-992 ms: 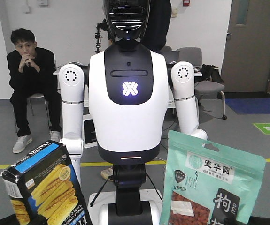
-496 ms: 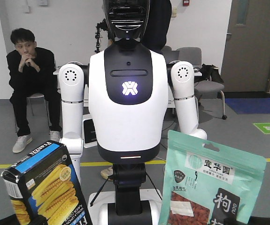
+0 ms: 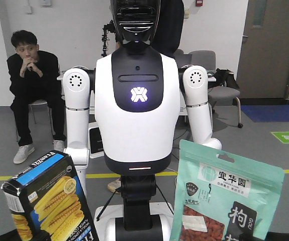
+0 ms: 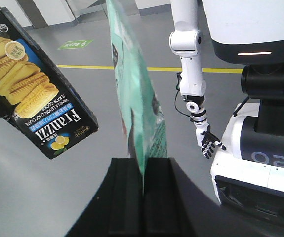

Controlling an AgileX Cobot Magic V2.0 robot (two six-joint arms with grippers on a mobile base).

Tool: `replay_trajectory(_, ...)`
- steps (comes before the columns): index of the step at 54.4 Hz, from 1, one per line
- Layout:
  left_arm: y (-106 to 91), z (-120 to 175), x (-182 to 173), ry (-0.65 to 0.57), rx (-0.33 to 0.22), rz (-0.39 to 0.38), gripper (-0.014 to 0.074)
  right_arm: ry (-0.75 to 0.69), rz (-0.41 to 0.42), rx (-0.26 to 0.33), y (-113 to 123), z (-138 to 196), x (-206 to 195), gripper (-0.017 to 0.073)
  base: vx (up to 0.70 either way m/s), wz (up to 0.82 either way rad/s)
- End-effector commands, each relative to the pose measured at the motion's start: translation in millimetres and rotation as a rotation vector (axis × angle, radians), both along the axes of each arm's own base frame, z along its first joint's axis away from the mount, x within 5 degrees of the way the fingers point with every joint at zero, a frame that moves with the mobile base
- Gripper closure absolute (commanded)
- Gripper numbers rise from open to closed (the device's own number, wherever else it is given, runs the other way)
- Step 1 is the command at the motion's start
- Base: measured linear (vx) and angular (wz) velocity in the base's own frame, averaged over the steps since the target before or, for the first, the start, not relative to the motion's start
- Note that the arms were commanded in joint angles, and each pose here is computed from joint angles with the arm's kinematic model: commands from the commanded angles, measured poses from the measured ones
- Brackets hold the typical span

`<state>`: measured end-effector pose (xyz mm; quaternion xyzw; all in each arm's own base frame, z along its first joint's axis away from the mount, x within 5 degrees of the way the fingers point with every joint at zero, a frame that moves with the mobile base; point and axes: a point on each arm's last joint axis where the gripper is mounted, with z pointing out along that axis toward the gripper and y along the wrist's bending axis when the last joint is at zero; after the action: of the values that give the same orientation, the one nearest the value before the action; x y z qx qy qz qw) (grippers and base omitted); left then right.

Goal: Pick snacks and fruit into basket

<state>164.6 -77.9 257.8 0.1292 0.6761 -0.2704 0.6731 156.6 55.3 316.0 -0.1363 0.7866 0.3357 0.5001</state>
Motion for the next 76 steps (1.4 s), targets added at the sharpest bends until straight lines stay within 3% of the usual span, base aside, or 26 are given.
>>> replay_trajectory(1, -1.1, 19.3, -1.6, -0.112, -0.079, -0.019, 0.0594, -0.045, -0.012, 0.008, -0.7, 11.4, 1.0, 0.0568, 0.0, 0.0)
replay_trajectory(70, -1.1, 19.3, -1.6, -0.112, -0.079, -0.019, 0.0594, -0.045, -0.012, 0.007, -0.7, 11.4, 1.0, 0.0568, 0.0, 0.0)
replay_trajectory(76, -1.1, 19.3, -1.6, -0.112, -0.079, -0.019, 0.0594, -0.058, -0.041, -0.004, -2.8, 11.6, 3.0, 0.0568, 0.0, 0.0)
